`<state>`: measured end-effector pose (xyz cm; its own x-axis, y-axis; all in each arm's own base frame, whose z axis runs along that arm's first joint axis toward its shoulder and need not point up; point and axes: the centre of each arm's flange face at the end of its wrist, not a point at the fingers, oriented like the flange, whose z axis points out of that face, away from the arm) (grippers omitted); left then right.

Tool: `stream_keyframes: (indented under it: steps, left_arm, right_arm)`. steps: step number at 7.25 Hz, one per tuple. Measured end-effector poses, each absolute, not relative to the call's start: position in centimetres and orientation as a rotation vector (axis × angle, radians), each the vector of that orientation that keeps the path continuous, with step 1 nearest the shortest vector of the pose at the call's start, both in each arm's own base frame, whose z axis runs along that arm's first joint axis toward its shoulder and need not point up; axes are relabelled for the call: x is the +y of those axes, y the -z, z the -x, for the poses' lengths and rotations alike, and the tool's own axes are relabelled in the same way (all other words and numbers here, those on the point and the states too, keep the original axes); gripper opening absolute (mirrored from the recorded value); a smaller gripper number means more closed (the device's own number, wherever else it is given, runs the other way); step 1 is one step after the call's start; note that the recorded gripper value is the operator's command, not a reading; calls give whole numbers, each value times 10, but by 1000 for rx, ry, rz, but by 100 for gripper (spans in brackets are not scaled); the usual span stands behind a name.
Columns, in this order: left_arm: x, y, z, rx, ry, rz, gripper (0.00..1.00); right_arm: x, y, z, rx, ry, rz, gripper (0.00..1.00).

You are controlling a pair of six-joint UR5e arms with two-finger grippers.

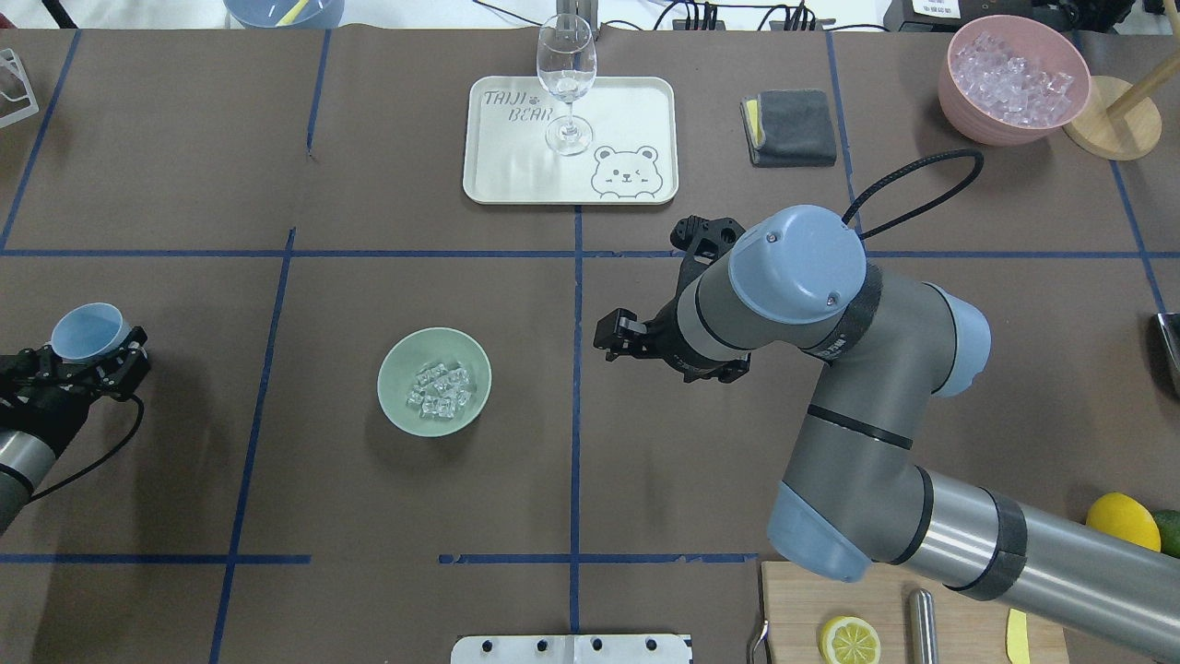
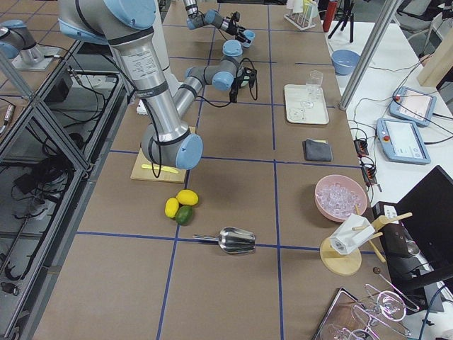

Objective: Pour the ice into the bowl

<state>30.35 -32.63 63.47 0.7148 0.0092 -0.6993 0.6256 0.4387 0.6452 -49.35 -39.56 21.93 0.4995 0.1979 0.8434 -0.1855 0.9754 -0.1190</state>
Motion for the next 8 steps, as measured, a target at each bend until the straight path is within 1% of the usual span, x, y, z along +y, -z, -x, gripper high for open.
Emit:
stream_keyframes:
  steps: [8]
  left_arm:
    - [-321,-640,-294,660,348,-1066,100]
  right_arm:
    - [-396,-219,494,-1023,-231,13,100]
